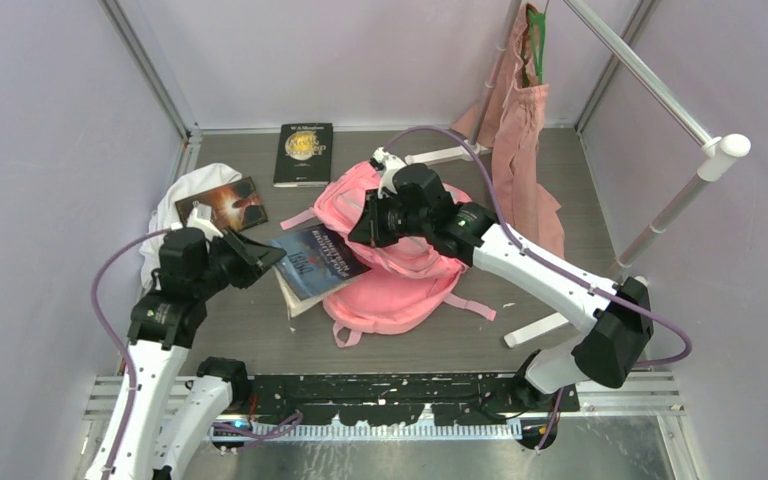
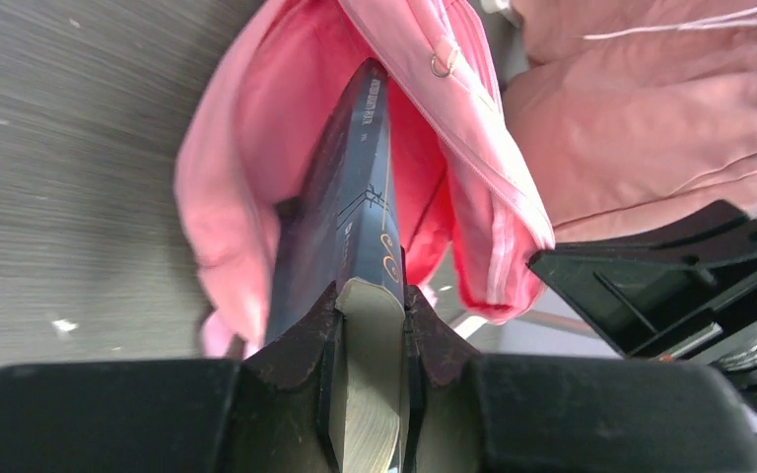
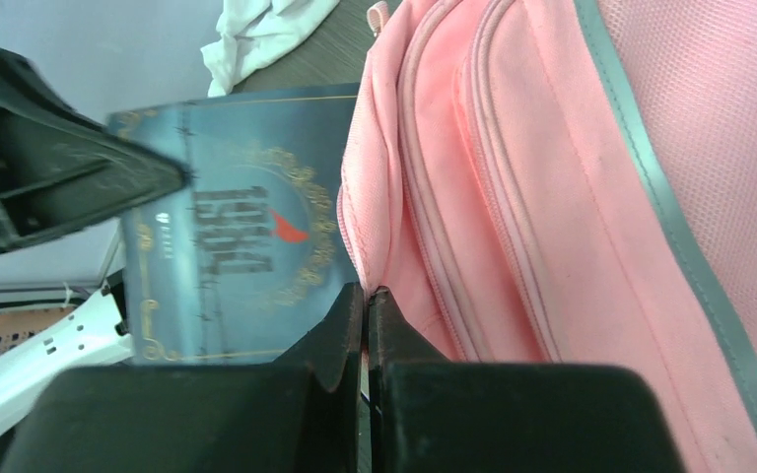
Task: Pack the student bag
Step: Place the book in the student bag.
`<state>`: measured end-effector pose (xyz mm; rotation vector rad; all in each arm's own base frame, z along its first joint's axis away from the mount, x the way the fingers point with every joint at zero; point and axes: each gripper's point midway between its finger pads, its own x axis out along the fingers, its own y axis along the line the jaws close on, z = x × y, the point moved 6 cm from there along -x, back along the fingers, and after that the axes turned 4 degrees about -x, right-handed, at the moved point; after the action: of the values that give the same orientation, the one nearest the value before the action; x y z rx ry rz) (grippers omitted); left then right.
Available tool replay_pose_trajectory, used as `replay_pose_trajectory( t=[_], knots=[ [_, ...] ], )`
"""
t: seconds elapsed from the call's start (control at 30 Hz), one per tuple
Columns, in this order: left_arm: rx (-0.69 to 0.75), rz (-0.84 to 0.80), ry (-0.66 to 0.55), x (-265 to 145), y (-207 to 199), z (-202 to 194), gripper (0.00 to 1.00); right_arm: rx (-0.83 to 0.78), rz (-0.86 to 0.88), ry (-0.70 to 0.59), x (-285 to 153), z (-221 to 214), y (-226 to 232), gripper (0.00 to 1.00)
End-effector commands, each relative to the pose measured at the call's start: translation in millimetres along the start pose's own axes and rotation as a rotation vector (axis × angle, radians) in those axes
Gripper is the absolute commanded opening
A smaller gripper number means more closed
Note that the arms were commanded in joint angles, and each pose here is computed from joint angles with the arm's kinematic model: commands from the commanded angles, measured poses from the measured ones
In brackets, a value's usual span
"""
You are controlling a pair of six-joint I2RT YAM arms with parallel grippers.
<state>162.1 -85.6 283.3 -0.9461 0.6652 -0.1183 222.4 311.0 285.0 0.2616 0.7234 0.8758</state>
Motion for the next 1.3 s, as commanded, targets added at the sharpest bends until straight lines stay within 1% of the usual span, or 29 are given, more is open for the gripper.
replay_pose_trajectory(
  t=[0.0, 0.1, 0.17, 0.2, 0.23, 0.3, 0.37, 0.43, 0.53, 0.67, 0.8, 0.9, 0.97, 1.03, 1.1, 1.17, 1.27],
  knots=[
    [-0.184, -0.431, -0.076, -2, -60, 18, 0.0, 0.022, 0.096, -0.165, -22, 37, 21, 0.01],
    [-0.218, -0.391, -0.052, 5, -55, 17, 0.0, 0.029, 0.109, -0.176, -25, 39, 22, 0.01],
    [-0.243, -0.438, -0.057, 4, -62, 20, 0.0, 0.027, 0.111, -0.181, -27, 42, 22, 0.01],
    [-0.241, -0.484, -0.073, 0, -70, 24, 0.0, 0.028, 0.112, -0.182, -27, 42, 23, 0.01],
    [-0.23, -0.496, -0.08, -3, -75, 27, 0.0, 0.028, 0.115, -0.185, -27, 43, 23, 0.01],
    [-0.195, -0.467, -0.063, -2, -80, 29, 0.0, 0.033, 0.125, -0.184, -26, 44, 24, 0.01],
    [-0.189, -0.436, -0.025, 6, -78, 28, 0.0, 0.04, 0.139, -0.191, -24, 46, 26, 0.01],
    [-0.22, -0.451, 0.006, 18, -72, 24, 0.0, 0.051, 0.154, -0.193, -22, 48, 28, 0.01],
    [-0.281, -0.489, 0.004, 35, -58, 19, 0.0, 0.062, 0.188, -0.202, -23, 54, 35, 0.01],
    [-0.294, -0.584, -0.002, 41, -62, 21, 0.0, 0.055, 0.212, -0.203, -28, 62, 42, 0.01],
    [-0.299, -0.602, 0.032, 58, -63, 19, 0.0, 0.059, 0.238, -0.2, -26, 67, 47, 0.01],
    [-0.357, -0.64, 0.041, 77, -59, 15, 0.0, 0.066, 0.244, -0.195, -22, 68, 48, 0.01],
    [-0.389, -0.69, 0.023, 84, -58, 15, 0.0, 0.068, 0.242, -0.191, -20, 68, 48, 0.01],
    [-0.378, -0.712, 0.018, 89, -61, 14, 0.0, 0.066, 0.239, -0.188, -20, 69, 48, 0.01],
    [-0.342, -0.696, 0.005, 98, -61, 9, 0.0, 0.063, 0.238, -0.184, -19, 70, 49, 0.01],
    [-0.337, -0.671, 0.001, 109, -61, 3, 0.0, 0.066, 0.233, -0.174, -17, 71, 48, 0.01],
    [-0.314, -0.657, 0.028, 124, -66, -9, 0.0, 0.067, 0.233, -0.161, -13, 69, 49, 0.01]
  ],
)
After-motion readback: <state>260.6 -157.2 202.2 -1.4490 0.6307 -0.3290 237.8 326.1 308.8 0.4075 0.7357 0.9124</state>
